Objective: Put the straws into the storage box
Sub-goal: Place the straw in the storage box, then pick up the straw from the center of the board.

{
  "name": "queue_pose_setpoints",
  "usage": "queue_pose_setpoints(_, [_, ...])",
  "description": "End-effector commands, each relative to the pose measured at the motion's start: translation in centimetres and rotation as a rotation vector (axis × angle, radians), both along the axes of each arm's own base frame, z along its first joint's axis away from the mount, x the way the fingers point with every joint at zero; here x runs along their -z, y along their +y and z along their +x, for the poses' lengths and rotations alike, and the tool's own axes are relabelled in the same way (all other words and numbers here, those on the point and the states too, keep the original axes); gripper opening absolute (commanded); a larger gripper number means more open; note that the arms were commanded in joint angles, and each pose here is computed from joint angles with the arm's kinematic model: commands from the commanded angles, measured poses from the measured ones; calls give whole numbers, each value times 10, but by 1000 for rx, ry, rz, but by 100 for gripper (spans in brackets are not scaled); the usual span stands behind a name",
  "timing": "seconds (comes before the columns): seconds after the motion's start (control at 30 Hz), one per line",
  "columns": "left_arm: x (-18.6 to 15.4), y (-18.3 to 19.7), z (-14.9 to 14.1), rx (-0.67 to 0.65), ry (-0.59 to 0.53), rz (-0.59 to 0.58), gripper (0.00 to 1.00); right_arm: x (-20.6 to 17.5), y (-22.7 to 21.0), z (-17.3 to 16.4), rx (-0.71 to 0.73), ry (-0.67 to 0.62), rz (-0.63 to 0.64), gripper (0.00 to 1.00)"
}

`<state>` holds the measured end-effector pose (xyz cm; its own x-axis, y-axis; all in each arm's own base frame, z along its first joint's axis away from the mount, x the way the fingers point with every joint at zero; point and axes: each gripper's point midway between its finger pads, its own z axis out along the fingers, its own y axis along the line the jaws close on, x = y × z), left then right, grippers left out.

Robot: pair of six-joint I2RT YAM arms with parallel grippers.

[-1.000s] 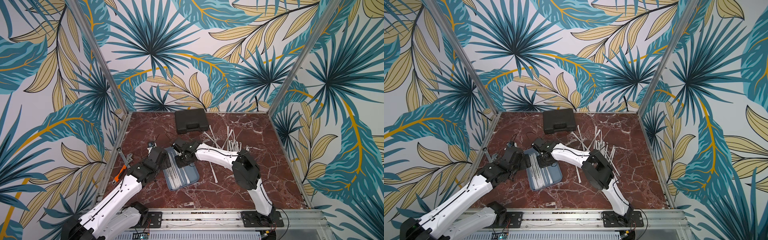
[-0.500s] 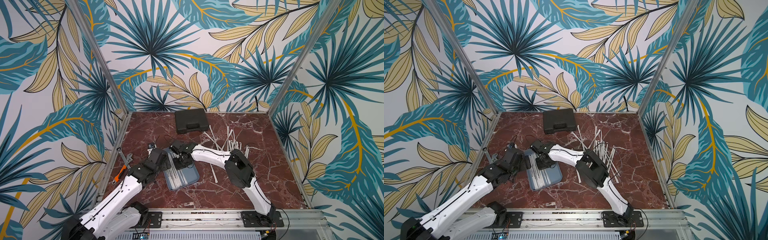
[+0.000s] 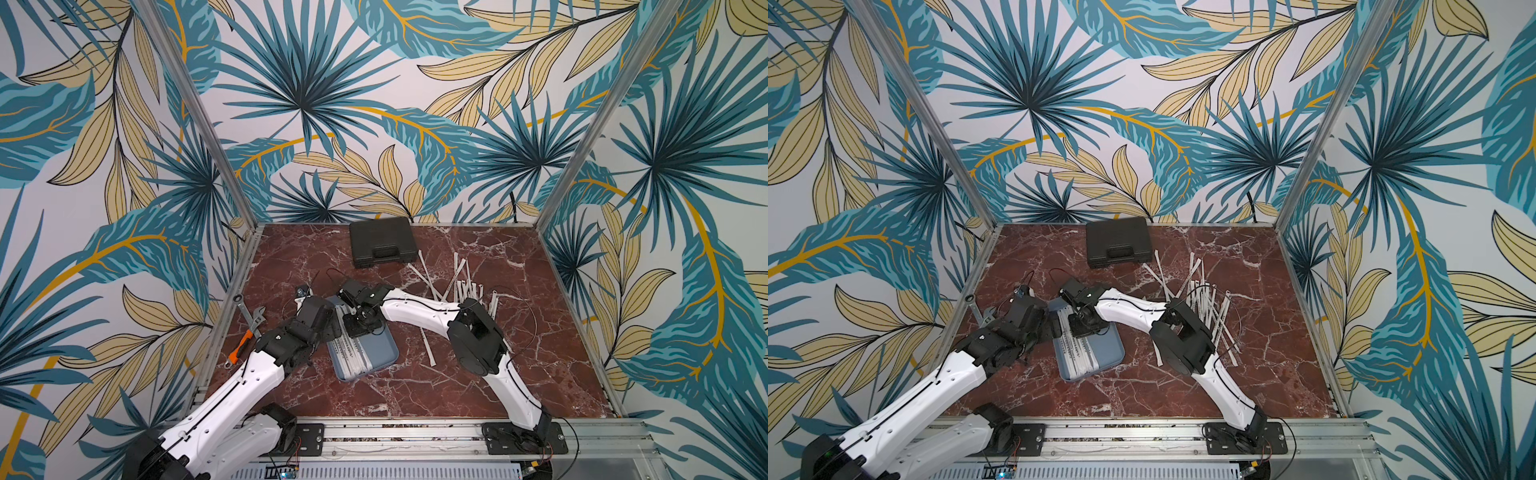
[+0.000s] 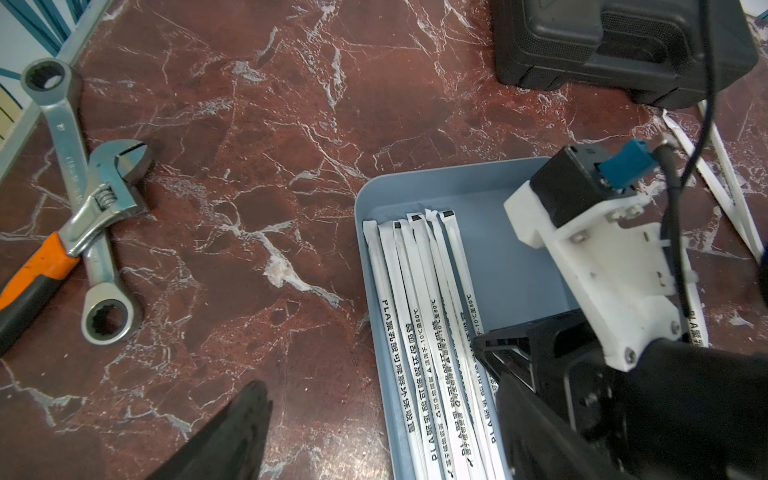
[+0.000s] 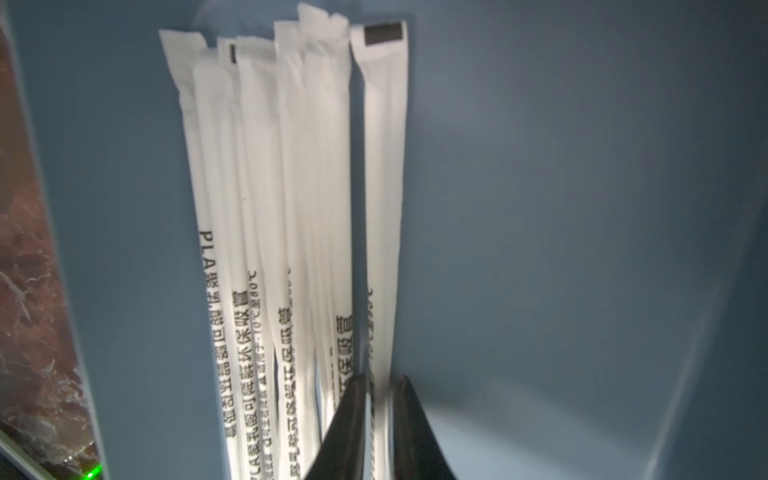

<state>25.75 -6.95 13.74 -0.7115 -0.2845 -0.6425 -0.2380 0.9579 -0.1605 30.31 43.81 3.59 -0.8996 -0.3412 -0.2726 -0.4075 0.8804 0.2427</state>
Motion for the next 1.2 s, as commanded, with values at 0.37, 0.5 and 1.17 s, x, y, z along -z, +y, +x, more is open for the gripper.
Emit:
queue_pose_setpoints(0.37, [-12, -82, 13, 204, 26, 3, 89, -27, -197, 21, 278, -113, -276, 26])
queue_pose_setpoints(0.5, [-2, -114, 13, 277, 58, 19, 89, -10, -217, 18, 292, -78, -307, 28])
queue_pose_setpoints(1.17, [14, -126, 15, 301, 89, 35, 90, 34, -213, 8, 286, 13, -286, 25])
